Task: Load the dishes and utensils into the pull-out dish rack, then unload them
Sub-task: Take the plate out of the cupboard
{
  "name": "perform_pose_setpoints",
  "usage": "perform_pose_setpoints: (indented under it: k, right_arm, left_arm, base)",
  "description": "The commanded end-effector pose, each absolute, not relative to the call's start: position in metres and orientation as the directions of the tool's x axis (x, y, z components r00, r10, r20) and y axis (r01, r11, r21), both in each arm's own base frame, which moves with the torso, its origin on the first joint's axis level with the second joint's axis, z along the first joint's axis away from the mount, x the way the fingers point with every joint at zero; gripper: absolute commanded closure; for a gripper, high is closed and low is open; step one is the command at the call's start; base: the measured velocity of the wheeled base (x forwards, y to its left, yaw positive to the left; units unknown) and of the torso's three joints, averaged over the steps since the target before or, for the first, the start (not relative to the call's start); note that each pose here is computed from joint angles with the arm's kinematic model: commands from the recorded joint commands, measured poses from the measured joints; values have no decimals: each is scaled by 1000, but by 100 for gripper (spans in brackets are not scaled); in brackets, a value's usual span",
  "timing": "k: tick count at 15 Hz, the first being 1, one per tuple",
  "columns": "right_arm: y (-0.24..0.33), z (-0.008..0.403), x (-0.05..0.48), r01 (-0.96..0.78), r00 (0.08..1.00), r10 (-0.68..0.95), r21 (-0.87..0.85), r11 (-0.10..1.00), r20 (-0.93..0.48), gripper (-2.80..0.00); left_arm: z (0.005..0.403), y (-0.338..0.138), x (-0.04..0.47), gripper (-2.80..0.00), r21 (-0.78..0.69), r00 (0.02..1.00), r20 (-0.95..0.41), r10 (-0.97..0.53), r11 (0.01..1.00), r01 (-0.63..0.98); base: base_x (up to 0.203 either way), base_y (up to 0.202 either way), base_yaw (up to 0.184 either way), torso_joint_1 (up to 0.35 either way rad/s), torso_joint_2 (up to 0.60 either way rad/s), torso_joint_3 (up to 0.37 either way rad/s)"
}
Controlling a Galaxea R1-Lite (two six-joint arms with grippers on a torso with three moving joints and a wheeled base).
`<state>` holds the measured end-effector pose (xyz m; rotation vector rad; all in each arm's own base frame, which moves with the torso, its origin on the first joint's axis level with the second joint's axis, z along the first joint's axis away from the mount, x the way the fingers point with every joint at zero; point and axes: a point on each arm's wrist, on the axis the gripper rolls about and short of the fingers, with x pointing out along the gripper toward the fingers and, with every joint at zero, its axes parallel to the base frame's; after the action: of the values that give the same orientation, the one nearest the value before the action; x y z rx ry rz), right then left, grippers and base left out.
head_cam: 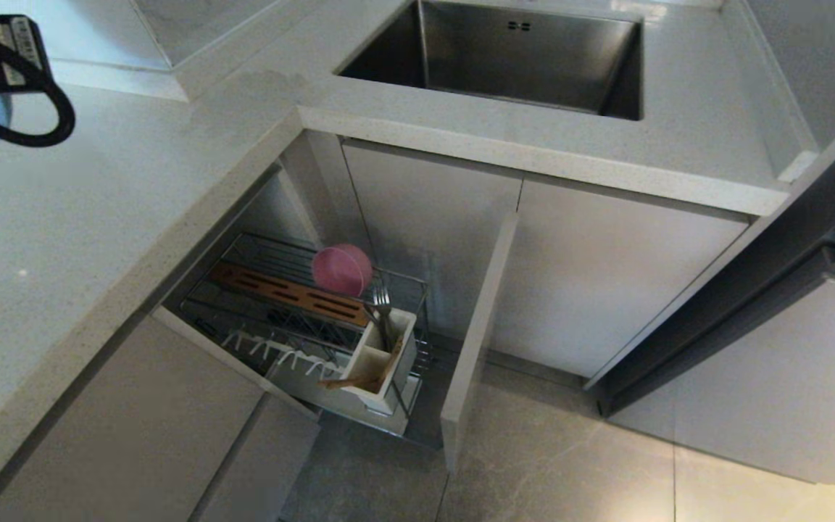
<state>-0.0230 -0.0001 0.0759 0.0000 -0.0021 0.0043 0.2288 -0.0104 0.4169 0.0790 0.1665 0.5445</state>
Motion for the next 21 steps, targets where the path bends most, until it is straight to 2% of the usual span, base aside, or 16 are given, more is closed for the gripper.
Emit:
perform_pose_setpoints:
  k: [1, 3, 9, 16, 21]
  right_arm:
    - [0, 76, -23, -5, 1000, 5, 0, 1000, 1, 0]
    - [0, 76, -23, -5, 1000, 5, 0, 1000, 0, 0]
    - [0, 76, -23, -5, 1000, 5, 0, 1000, 0, 0]
    - [0, 76, -23, -5, 1000, 5, 0, 1000, 1, 0]
    - [0, 76, -23, -5, 1000, 5, 0, 1000, 0, 0]
  left_arm:
    - [404, 6, 233, 0, 223, 791, -228, 568, 821, -526]
    - [386, 15, 244, 0, 340, 736, -346, 583, 808, -480]
    - [361, 27, 259, 0, 540, 638, -468, 611, 770, -340]
    - [336, 47, 285, 0, 640, 536, -533, 655, 726, -251]
    - [329, 46, 293, 0, 669, 505, -535, 677, 705, -236]
  base:
    - [0, 0, 0, 0, 0, 0]
    - [0, 0, 0, 0, 0, 0]
    - [0, 0, 0, 0, 0, 0]
    - [0, 0, 0, 0, 0, 0]
    - [0, 0, 0, 0, 0, 0]
